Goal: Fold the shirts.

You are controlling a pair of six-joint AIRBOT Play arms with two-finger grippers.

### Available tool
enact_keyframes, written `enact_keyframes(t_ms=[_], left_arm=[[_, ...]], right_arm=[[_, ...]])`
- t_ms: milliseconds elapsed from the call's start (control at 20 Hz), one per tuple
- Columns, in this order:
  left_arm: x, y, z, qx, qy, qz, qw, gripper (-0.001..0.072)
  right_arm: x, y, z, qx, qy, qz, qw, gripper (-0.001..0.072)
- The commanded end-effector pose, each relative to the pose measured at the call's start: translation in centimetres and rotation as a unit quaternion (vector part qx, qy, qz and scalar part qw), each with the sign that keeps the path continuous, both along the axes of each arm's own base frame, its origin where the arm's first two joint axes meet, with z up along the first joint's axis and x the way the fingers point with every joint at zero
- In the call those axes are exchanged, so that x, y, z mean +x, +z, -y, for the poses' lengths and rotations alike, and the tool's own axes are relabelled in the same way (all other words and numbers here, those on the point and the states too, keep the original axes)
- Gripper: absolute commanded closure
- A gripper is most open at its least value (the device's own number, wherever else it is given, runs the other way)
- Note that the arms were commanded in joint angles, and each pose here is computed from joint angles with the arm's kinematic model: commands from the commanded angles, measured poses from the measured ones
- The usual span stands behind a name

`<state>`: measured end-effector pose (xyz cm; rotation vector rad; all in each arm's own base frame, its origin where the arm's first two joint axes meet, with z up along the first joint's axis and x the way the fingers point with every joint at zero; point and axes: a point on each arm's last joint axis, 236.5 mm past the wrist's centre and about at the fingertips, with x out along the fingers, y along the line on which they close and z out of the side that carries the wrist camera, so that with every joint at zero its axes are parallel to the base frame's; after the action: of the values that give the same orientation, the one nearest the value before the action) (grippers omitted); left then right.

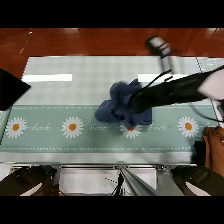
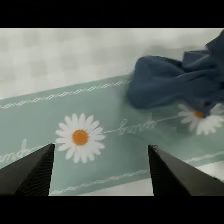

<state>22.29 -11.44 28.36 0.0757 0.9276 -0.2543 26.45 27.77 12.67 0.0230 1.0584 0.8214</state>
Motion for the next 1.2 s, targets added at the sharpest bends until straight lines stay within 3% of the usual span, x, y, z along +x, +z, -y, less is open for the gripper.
enact_keyframes(t_ms=[0,50,100,150,200,400,450,500,650,750,900,1150], left_arm=[[2.2,-5.1,1.1,0.059,-0.035,-0.013,0.998,-0.0013],[2.9,-6.9,1.6,0.067,-0.041,-0.017,0.997,-0.0013],[3.5,-8.8,2.1,0.075,-0.047,-0.021,0.996,-0.0013],[4.0,-10.7,2.5,0.083,-0.053,-0.026,0.995,-0.0013],[4.2,-12.8,2.7,0.092,-0.06,-0.034,0.993,-0.0013],[2.6,-21.3,3.7,0.105,-0.1,-0.098,0.985,-0.0013],[1.5,-23.0,4.0,0.095,-0.104,-0.123,0.982,-0.0013],[0.4,-24.5,4.2,0.081,-0.105,-0.149,0.98,-0.0013],[-2.5,-26.7,4.9,0.024,-0.096,-0.204,0.974,-0.0013],[-3.8,-26.9,5.6,-0.025,-0.092,-0.223,0.97,-0.0013],[-6.0,-27.1,7.2,-0.105,-0.107,-0.262,0.953,-0.0013],[-7.0,-31.1,7.4,-0.098,-0.125,-0.269,0.95,-0.0013]], right_arm=[[-2.5,-9.1,-5.9,-0.037,-0.004,-0.065,0.997,0.0676],[-3.0,-11.2,-6.9,-0.049,-0.006,-0.086,0.995,0.067],[-3.4,-13.1,-7.6,-0.059,-0.009,-0.107,0.992,0.0544],[-3.7,-14.5,-7.9,-0.064,-0.012,-0.126,0.99,0.0356],[-3.9,-15.0,-7.7,-0.07,-0.012,-0.139,0.988,0.0238],[-3.1,-12.5,-0.6,-0.143,-0.006,-0.136,0.98,0.022],[-2.3,-11.3,2.9,-0.177,-0.018,-0.116,0.977,0.0159],[-1.2,-10.1,6.6,-0.213,-0.036,-0.091,0.972,0.0122],[3.1,-6.4,19.0,-0.305,-0.149,-0.014,0.941,0.0117],[4.6,-5.6,24.4,-0.291,-0.217,-0.018,0.932,0.0117],[6.0,-6.3,28.7,-0.207,-0.289,-0.042,0.934,0.0117],[6.9,-8.8,30.7,-0.064,-0.369,-0.079,0.924,0.0117]])
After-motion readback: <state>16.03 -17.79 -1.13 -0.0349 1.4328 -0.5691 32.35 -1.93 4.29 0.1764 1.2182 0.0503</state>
